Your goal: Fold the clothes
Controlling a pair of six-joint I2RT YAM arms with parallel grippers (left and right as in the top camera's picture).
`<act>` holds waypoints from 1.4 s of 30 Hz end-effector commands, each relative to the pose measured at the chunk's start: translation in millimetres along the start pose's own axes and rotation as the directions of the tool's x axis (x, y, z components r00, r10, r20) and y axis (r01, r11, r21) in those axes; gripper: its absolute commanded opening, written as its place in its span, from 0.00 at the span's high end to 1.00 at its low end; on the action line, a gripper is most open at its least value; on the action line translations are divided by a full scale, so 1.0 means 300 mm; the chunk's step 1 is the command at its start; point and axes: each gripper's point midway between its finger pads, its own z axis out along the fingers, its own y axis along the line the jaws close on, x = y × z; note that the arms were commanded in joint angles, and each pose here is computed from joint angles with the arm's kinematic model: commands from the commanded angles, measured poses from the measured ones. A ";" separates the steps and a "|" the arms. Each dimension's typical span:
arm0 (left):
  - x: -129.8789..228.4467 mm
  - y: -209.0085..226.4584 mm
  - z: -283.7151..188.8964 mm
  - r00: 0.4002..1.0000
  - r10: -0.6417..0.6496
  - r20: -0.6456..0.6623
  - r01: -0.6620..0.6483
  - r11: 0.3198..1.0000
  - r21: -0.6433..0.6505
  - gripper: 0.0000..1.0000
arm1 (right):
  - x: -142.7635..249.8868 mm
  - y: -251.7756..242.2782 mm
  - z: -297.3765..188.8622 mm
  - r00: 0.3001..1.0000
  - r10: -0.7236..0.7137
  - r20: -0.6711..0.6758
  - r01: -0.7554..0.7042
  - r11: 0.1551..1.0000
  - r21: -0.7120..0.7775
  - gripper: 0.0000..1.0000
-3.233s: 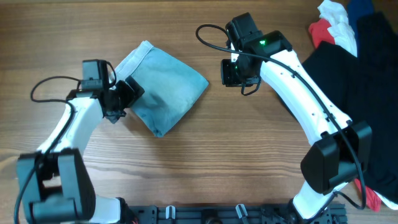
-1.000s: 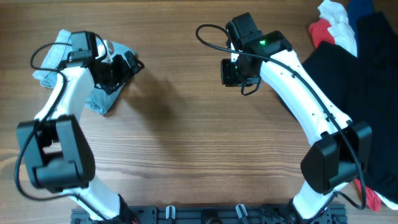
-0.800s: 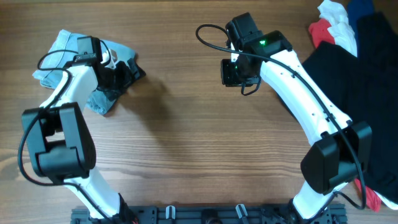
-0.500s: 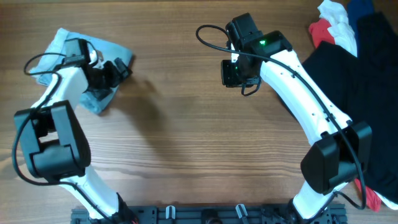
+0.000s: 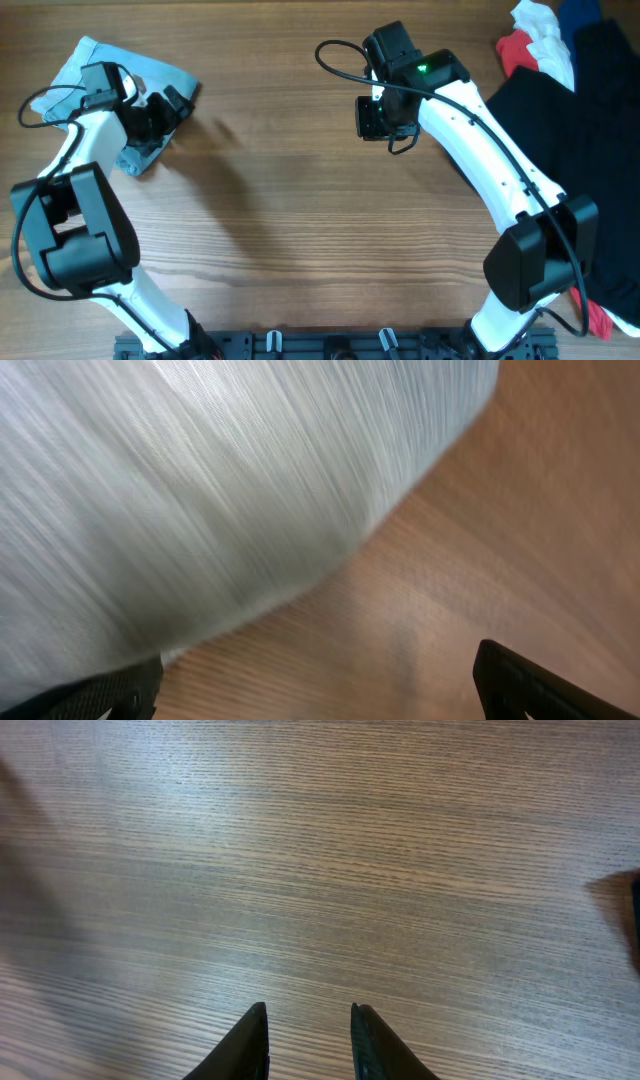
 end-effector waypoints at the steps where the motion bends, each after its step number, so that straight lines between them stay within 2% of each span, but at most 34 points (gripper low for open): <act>1: 0.107 -0.061 0.026 0.993 0.038 -0.108 -0.037 0.999 0.016 0.00 | -0.014 0.018 -0.032 1.000 -0.018 0.025 0.019 1.000 -0.018 0.72; 2: 0.148 -0.073 0.028 0.988 0.043 -0.147 -0.042 0.999 0.006 0.00 | -0.017 0.019 -0.032 0.999 -0.017 0.029 0.018 1.000 -0.019 0.72; 3: 0.181 -0.090 0.025 0.983 0.057 -0.174 -0.057 0.998 0.002 0.00 | -0.022 0.022 -0.032 0.999 -0.017 0.036 0.018 1.000 -0.022 0.64; 5: 0.233 -0.127 0.021 0.973 0.108 -0.203 -0.113 0.993 -0.015 0.00 | -0.040 0.027 -0.033 0.998 -0.015 0.057 0.017 0.999 -0.030 0.59; 11: 0.354 -0.266 0.014 0.934 0.288 -0.209 -0.310 0.948 -0.077 0.00 | -0.100 0.036 -0.044 0.994 0.041 0.104 -0.029 0.994 -0.109 0.39; 13: 0.371 -0.318 0.011 0.909 0.362 -0.205 -0.384 0.920 -0.080 0.00 | -0.111 0.014 -0.047 0.993 0.054 0.105 -0.041 0.992 -0.119 0.38; 15: 0.337 -0.361 0.006 0.885 0.441 -0.151 -0.459 0.882 -0.111 0.00 | -0.115 -0.018 -0.051 0.993 0.076 0.095 -0.064 0.990 -0.128 0.37; 17: 0.259 -0.383 0.002 0.881 0.470 -0.058 -0.473 0.865 -0.167 0.00 | -0.112 -0.037 -0.054 0.994 0.065 0.083 -0.052 0.989 -0.141 0.37; 24: 0.062 -0.380 0.027 0.877 0.466 0.121 -0.445 0.880 -0.163 0.00 | -0.088 -0.069 -0.051 0.997 0.049 0.054 -0.043 0.993 -0.112 0.37; 28: 0.007 -0.336 0.087 0.876 0.464 0.135 -0.448 0.884 -0.130 0.00 | -0.088 -0.069 -0.051 0.997 0.050 0.054 -0.044 0.993 -0.113 0.38; 37: -0.078 -0.215 0.199 0.891 0.424 0.164 -0.404 0.904 -0.142 0.00 | -0.088 -0.069 -0.051 0.996 0.066 0.053 -0.060 0.992 -0.114 0.38; 42: -0.155 -0.202 0.190 0.878 0.415 0.241 -0.388 0.909 -0.152 0.00 | -0.087 -0.069 -0.051 0.996 0.068 0.052 -0.062 0.992 -0.114 0.37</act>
